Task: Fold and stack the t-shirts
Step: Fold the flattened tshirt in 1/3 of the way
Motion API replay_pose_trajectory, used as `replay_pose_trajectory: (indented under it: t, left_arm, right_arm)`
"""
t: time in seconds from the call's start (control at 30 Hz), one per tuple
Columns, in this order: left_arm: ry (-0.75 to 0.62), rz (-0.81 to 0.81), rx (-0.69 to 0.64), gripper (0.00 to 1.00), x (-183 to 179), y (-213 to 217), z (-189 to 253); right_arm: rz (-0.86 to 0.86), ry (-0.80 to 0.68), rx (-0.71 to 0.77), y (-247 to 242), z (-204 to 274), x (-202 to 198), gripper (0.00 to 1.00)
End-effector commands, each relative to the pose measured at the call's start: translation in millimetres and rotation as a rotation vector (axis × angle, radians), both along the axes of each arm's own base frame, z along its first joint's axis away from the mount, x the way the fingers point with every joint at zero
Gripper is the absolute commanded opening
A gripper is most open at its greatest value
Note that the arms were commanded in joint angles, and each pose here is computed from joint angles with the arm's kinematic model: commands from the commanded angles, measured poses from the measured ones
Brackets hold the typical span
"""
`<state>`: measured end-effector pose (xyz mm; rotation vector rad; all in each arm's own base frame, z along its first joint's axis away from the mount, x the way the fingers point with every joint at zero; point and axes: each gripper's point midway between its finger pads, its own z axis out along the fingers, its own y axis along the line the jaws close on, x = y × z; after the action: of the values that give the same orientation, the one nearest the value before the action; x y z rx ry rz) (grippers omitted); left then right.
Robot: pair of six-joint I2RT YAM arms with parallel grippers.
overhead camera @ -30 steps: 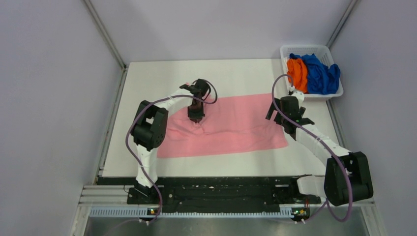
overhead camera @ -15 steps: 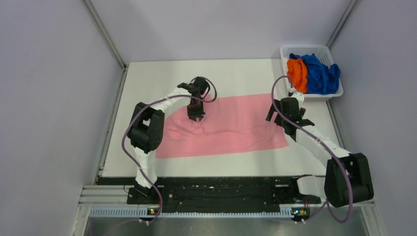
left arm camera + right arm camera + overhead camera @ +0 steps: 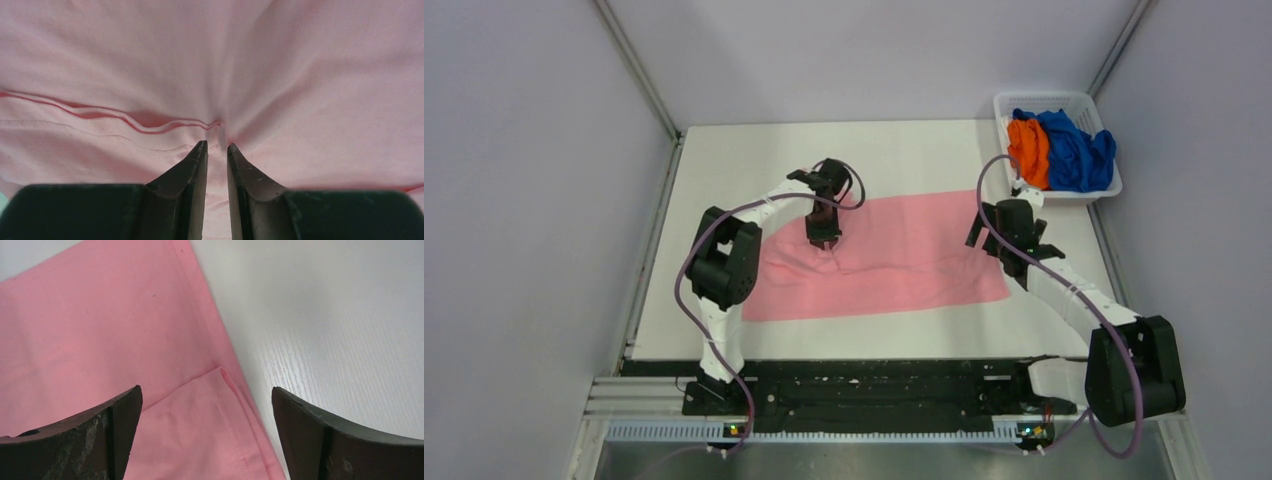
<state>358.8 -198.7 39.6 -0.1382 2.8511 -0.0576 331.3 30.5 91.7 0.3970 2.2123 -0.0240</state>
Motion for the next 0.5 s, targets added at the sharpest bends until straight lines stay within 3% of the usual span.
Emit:
replay_pose_trajectory:
  t: [0.0,0.33,0.4,0.47]
  left_arm:
    - [0.013,0.02,0.014,0.26,-3.6,1.4,-6.3]
    - [-0.01,-0.023,0.004,0.1,6.2,-4.8,-0.9]
    - [-0.002,-0.031,0.015,0.0,4.5,-3.2,-2.9]
    - [0.003,-0.048,-0.002,0.0,2.7,-5.9,-2.5]
  right_arm:
    - [-0.014,-0.049,-0.013,-6.1,10.0,2.2,0.99]
    - [-0.019,-0.056,-0.021,-8.4,12.4,1.7,0.99]
    - [-0.022,-0.06,-0.024,-9.2,13.7,1.0,0.99]
    - [-0.025,-0.062,-0.028,-10.5,14.5,0.2,0.99]
